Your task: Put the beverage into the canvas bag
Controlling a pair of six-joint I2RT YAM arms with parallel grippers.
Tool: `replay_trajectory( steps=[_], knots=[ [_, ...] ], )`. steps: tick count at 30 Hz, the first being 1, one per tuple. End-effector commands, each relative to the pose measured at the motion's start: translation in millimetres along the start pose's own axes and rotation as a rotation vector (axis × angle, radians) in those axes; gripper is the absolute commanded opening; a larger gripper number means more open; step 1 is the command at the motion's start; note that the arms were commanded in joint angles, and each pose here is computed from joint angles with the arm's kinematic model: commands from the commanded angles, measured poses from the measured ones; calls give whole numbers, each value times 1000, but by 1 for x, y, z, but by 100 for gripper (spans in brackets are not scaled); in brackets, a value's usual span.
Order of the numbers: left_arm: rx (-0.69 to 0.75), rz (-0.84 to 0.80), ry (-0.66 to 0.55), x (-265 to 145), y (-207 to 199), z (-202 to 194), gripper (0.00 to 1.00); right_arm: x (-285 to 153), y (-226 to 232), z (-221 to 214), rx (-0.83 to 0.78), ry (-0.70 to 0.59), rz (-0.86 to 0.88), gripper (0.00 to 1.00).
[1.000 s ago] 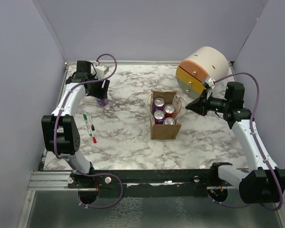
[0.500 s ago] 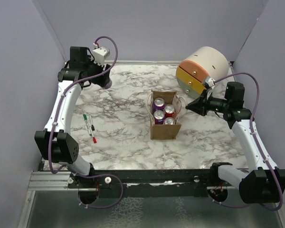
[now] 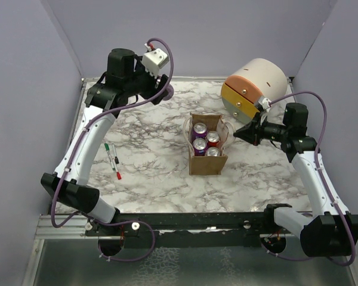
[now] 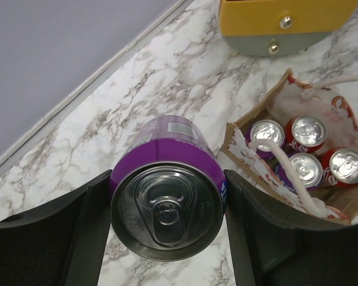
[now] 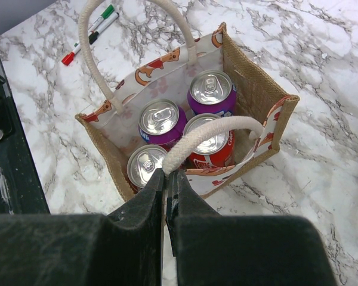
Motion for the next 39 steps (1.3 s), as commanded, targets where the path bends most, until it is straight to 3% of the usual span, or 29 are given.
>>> replay_trajectory(
  steps=[1, 13, 39],
  knots=[
    [53, -128, -236, -15, -30, 50, 0, -2, 6, 3, -29, -26, 22, 1],
    [87, -472, -168, 28, -89, 47, 0, -3, 6, 1, -22, -13, -19, 1],
    [68, -513, 106, 150, -113, -36, 0, -5, 1, -1, -24, 13, -112, 1]
  ],
)
Point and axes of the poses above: each gripper's point midway between its finger pads, its own x axis out along the fingers, its own y axis along the line the jaws close on, z = x × y, the point moved 10 cm from there along -x, back along the fingers, and after that the axes turned 14 degrees about -x, right-handed, at the moved point
